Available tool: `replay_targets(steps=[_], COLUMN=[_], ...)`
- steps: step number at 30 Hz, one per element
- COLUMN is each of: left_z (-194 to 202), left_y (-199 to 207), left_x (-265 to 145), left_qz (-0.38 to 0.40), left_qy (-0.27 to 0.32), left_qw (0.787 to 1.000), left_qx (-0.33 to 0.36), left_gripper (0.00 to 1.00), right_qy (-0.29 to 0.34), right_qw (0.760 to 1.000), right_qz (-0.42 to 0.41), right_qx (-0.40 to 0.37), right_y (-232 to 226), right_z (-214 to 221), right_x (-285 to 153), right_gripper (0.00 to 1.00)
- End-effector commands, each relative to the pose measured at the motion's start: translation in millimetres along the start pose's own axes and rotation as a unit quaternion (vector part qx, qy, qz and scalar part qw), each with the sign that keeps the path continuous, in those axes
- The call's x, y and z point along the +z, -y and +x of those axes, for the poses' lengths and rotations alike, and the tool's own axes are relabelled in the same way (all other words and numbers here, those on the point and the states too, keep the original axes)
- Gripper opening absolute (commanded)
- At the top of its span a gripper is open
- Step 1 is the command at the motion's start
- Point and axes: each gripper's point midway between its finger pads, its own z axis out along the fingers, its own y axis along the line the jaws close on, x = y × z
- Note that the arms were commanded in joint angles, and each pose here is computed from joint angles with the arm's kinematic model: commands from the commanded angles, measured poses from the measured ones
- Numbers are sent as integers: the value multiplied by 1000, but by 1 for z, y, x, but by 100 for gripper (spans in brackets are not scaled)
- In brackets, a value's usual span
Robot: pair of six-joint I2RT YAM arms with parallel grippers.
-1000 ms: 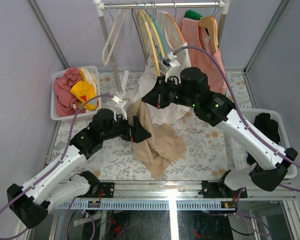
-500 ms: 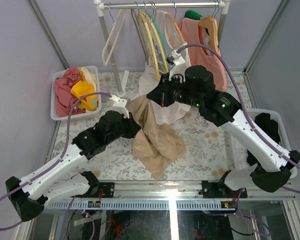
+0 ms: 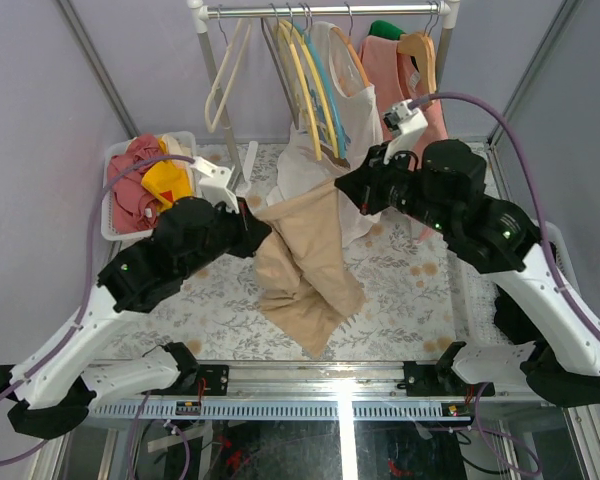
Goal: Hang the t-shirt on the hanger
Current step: Place the T-shirt at the center of the board.
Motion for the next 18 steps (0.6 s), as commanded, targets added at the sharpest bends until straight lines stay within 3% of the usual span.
replay_targets(steps=[1, 10, 14, 18], left_z=[-48, -145, -157, -135], left_y=[19, 85, 104, 109], left_x=[-34, -96, -107, -89], left_qz=[23, 135, 178, 193], left_qy=[32, 112, 118, 71], left_qw=[998, 982, 974, 976], left_qx=[39, 67, 74, 76], left_gripper=[0, 0, 0, 0], right_qy=[80, 172, 188, 163], right_qw=[995, 976, 972, 979], right_qz=[54, 121, 129, 122], right_qx=[-27, -56, -54, -24], right_y=[16, 31, 34, 41], right_z=[-50, -112, -118, -82], right_x=[-39, -100, -125, -123], right_gripper=[0, 0, 0, 0])
